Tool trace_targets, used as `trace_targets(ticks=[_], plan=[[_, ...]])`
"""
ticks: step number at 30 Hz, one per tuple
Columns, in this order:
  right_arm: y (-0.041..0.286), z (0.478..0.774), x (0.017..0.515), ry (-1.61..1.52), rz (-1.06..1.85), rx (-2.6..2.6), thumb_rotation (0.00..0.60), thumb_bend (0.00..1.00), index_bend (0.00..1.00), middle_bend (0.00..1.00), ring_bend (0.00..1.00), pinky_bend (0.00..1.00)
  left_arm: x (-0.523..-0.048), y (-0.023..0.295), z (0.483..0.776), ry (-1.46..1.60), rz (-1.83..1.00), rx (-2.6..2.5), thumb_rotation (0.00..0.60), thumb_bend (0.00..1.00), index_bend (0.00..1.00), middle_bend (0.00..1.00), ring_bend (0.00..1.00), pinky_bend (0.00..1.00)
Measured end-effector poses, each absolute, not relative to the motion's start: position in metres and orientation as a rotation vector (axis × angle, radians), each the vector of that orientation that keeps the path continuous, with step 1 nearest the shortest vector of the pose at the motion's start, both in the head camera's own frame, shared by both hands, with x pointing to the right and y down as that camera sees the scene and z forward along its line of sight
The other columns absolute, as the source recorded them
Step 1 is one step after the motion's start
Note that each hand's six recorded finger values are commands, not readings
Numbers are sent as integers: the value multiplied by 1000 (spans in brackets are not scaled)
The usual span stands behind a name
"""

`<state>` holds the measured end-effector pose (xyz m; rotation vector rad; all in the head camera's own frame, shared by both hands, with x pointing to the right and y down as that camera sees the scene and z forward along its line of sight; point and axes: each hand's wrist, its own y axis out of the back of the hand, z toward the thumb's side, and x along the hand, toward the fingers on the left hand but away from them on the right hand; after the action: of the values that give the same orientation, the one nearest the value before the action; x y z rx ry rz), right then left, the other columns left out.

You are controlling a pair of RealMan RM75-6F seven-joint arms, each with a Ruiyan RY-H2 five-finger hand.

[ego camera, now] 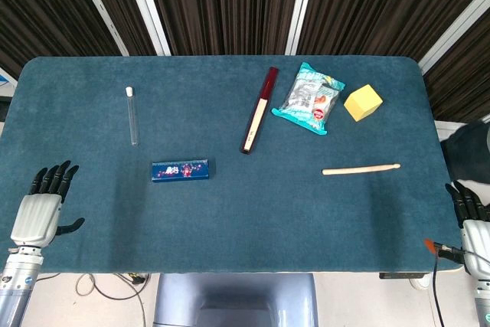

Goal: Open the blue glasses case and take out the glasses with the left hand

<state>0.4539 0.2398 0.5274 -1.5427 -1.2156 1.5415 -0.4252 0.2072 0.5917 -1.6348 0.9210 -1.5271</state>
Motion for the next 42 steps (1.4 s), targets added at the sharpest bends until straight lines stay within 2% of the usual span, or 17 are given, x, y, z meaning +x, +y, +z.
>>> trace_targets(ticks=[16,25,27,32,37,42], plan=[[240,528,454,-1219,1544,-1548,600,175,0,0,0,194,-413,204,594,872,-1506,-1653,600,118,0,0,0,0],[239,529,455,-1231,1549,-1556,600,175,0,0,0,194,-374,177,597,757,-1433,-1681,600,139,0,0,0,0],[239,529,455,-1232,1551,-1558,600,176,0,0,0,194,-360,168,599,731,-1410,-1700,600,186,0,0,0,1],[238,531,456,-1238,1559,-1561,600,176,0,0,0,194,-319,147,607,642,-1348,-1757,600,463,0,0,0,55],[237,532,458,-1252,1566,-1565,600,175,0,0,0,194,-267,130,625,498,-1284,-1827,600,584,0,0,0,71],[237,531,458,-1258,1569,-1567,600,176,0,0,0,194,-219,118,649,337,-1247,-1857,600,644,0,0,0,98]])
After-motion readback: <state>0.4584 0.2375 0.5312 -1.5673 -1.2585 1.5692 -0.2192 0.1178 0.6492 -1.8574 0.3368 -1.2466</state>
